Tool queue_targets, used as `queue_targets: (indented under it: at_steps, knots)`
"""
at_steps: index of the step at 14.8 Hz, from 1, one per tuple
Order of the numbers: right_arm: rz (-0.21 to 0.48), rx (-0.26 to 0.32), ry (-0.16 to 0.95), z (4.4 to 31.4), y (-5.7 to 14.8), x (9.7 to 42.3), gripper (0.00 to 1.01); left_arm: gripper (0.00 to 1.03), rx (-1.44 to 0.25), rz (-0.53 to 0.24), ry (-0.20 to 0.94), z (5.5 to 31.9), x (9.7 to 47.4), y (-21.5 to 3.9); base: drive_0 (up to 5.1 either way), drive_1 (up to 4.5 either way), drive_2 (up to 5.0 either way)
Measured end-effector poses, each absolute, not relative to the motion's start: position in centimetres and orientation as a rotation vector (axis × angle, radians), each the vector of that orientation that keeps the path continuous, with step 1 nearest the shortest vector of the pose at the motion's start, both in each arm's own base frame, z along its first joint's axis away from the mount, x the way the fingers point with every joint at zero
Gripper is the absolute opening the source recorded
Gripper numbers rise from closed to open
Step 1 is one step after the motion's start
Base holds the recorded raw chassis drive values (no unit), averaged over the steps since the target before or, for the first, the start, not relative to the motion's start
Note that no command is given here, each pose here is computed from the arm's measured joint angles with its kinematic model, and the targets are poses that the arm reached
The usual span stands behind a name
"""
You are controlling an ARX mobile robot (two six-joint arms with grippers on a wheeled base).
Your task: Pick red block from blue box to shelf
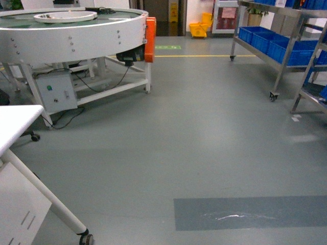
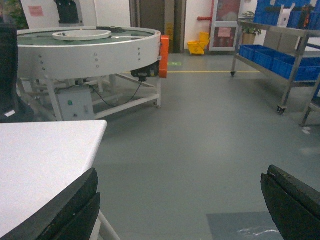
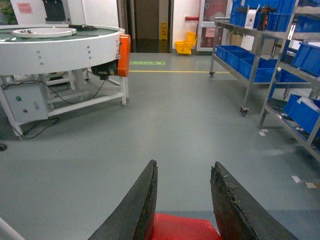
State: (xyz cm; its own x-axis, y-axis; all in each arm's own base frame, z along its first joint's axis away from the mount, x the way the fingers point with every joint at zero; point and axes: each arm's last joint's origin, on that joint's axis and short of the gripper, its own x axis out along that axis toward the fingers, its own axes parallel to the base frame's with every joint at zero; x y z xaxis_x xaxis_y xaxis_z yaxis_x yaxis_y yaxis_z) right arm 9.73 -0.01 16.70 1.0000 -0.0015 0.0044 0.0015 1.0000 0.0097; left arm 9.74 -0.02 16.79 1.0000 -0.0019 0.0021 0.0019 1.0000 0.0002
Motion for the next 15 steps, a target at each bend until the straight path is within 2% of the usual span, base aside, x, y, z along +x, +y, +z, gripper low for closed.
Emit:
queue_targets:
  at_steps: [5, 10, 15]
  knots:
    - [-0.002, 0.010, -0.001, 16.66, -0.01, 9.73, 0.27, 0.98, 0.000, -0.002, 0.001, 16.76, 9.74, -0.02, -0.1, 3.90, -4.1]
    - [0.000, 0.010, -0.005, 16.70, 0.00, 9.73, 0.27, 0.98, 0.000, 0.001, 0.002, 16.75, 9.74, -0.01, 2.8, 1.98, -5.1]
    - [-0.002, 0.010, -0.002, 16.67, -0.01, 9.73, 0.27, 0.98, 0.000, -0.001, -0.002, 16.79, 9.74, -0.01, 0.2, 4.28, -3.9]
